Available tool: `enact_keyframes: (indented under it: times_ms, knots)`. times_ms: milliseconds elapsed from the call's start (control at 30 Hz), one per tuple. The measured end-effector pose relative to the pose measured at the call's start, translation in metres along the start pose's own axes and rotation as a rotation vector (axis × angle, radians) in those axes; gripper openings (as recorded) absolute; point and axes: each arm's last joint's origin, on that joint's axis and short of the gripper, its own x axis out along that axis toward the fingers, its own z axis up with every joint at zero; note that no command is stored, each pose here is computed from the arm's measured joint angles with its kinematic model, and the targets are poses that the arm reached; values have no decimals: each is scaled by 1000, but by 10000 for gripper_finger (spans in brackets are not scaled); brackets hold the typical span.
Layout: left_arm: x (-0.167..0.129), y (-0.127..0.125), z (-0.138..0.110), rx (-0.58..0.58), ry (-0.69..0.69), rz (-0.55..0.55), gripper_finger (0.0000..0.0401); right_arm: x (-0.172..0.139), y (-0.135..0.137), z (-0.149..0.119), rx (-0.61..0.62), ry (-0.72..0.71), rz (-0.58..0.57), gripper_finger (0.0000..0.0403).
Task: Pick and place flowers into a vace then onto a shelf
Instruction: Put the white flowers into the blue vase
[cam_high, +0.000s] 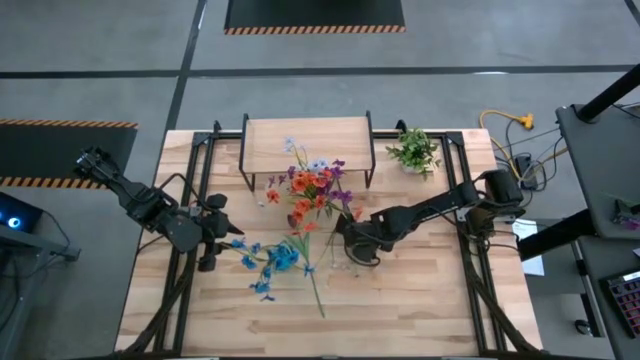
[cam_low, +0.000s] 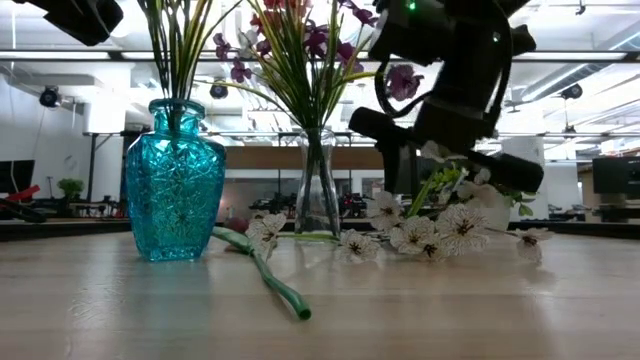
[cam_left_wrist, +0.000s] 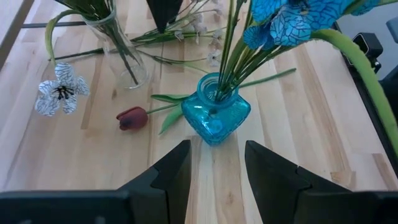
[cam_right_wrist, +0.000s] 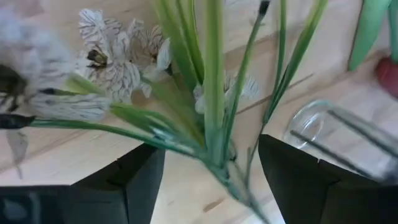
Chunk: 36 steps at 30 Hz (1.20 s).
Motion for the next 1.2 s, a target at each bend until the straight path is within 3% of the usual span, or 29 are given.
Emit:
enact_keyframes:
  times_ms: [233, 600, 1100, 1200]
  knots:
    - [0, 0, 0, 0, -1, 2, 134, 10, 5, 2, -83, -85, -9, 244]
    - [0, 0, 0, 0, -1, 1, 134, 25, 9, 3, -60, -70, 40, 206]
    - [0, 0, 0, 0, -1, 1, 134, 22, 14, 11, 145, -76, 72, 23]
    - [0, 0, 0, 0, -1, 1, 134, 18, 10, 17, 216, -86, 55, 12]
